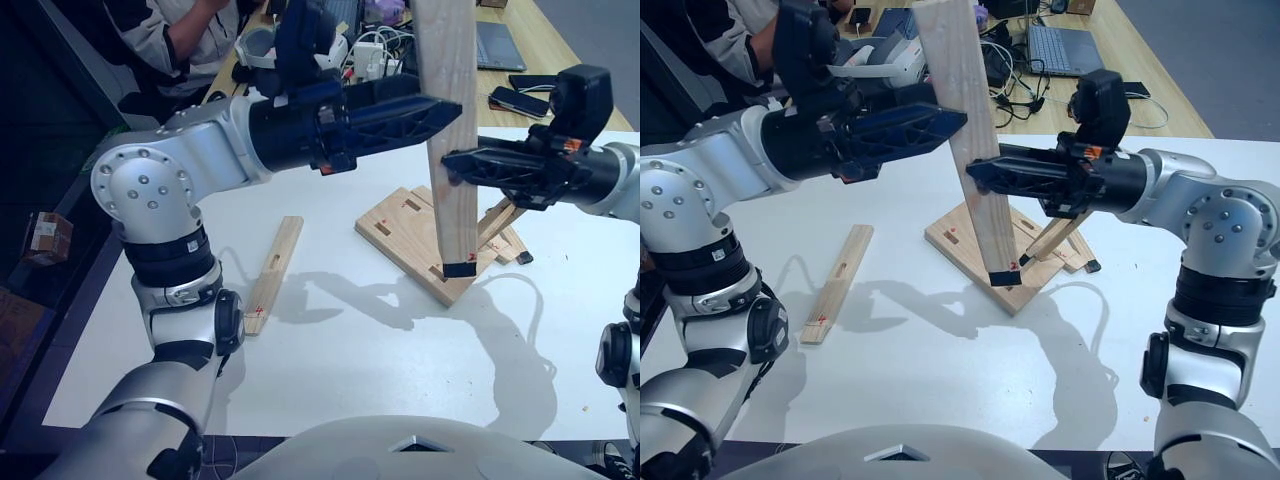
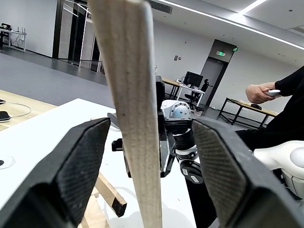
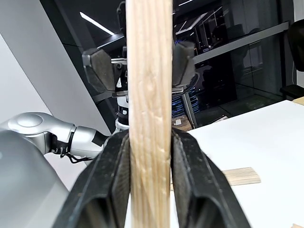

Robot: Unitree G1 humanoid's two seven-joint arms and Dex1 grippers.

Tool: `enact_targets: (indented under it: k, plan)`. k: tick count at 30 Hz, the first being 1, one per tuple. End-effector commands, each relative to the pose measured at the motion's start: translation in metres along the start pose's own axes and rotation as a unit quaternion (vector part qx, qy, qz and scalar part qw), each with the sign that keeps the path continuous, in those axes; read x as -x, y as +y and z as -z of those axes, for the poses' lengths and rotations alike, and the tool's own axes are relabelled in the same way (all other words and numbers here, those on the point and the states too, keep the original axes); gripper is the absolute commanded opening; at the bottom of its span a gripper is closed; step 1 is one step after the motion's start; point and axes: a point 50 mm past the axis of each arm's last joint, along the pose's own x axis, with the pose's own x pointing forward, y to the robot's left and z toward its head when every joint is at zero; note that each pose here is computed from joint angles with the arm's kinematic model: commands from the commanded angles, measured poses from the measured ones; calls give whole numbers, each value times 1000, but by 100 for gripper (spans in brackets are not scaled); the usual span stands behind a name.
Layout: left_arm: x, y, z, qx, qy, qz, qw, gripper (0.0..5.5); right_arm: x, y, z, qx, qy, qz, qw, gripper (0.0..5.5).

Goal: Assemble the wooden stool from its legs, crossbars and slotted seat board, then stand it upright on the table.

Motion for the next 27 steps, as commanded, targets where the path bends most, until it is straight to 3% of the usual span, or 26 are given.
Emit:
enact_targets:
  k: [1,5,16,27]
  plan:
    - [-5,-4,1,-4,13,10,1000,315,-5,5,5,1,18,-21,1000,101]
    - [-8,-9,6,4,16,34,999,292,-6,6,11,1,31,-27,999,101]
    - [-8,-13,22,-4,42,33,999,115,-7,5,18,8,51,-26,998,101]
    - [-2,-8,27,-12,39,8,999,102,0,-1,16,48,55,29,997,101]
